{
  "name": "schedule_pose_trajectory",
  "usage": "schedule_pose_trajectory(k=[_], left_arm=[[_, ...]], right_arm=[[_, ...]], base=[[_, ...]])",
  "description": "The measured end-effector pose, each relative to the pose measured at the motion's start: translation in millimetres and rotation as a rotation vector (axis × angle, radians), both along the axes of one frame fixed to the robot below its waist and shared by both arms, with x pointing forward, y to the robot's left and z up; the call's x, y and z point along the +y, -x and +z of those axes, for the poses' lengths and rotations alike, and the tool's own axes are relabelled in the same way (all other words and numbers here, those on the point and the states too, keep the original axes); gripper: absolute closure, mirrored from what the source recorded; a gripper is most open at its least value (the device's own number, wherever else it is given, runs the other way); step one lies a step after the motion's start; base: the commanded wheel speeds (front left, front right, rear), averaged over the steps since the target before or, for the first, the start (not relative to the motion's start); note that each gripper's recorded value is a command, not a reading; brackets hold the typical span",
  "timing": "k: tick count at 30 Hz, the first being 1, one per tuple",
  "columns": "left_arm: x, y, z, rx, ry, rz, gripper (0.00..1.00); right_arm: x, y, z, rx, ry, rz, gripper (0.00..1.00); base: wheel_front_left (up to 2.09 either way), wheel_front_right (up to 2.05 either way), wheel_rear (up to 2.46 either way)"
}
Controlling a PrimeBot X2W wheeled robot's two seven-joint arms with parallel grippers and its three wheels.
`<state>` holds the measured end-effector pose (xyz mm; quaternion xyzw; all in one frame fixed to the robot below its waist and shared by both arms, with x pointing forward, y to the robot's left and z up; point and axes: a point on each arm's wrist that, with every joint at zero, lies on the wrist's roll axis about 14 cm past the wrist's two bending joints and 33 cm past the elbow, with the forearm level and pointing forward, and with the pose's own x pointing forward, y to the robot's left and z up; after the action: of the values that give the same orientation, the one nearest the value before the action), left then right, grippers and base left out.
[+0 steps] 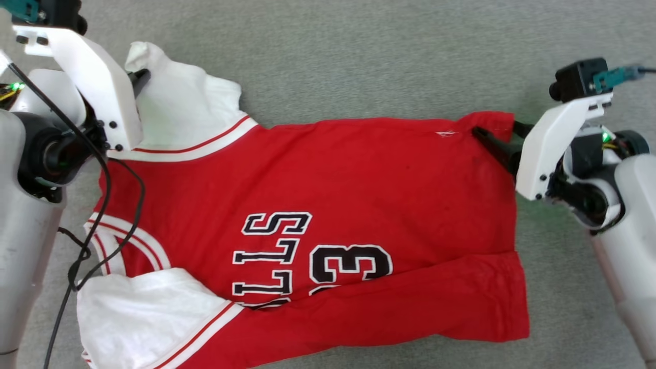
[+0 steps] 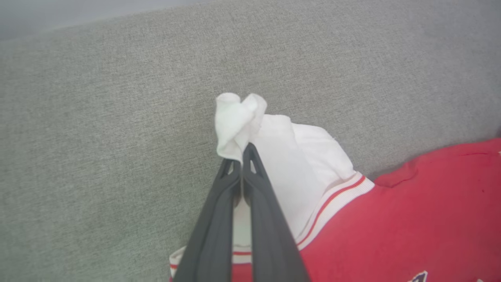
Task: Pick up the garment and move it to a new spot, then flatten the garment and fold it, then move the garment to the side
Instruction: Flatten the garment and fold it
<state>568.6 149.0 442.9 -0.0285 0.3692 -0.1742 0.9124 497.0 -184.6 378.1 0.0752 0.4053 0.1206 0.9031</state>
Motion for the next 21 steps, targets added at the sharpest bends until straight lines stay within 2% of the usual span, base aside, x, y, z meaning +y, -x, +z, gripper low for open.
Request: schedule_pose_trajectory(k=[6,7,9,12,16,21], left_arm=[[5,3,-7,0.002,0.008,0.008,1.00],[6,3,-8,0.006,0.009,0.008,1.00],[10,4,-6,-0.005,0.012,0.022,1.00],[14,6,-2,-0.024,0.015,0.032,1.00],[25,12,15,-0.082,0.050,0.075,1.00],[40,36,24,-0.125,0.099,0.139,1.00]], right_arm=[[8,-1,-18,0.149,0.000,0.045,0.00],[8,-1,-20,0.166,0.002,0.049,0.49],[8,-2,-19,0.170,0.010,0.057,1.00],[11,-5,-11,0.139,0.013,0.066,1.00],[21,-15,19,0.002,-0.014,0.078,1.00],[19,-6,39,-0.079,-0.027,0.069,1.00]], base=[[0.00,0.00,0.00],[0.00,0.00,0.00],[0.00,0.00,0.00],[0.00,0.00,0.00],[0.00,0.00,0.00],[0.00,0.00,0.00]])
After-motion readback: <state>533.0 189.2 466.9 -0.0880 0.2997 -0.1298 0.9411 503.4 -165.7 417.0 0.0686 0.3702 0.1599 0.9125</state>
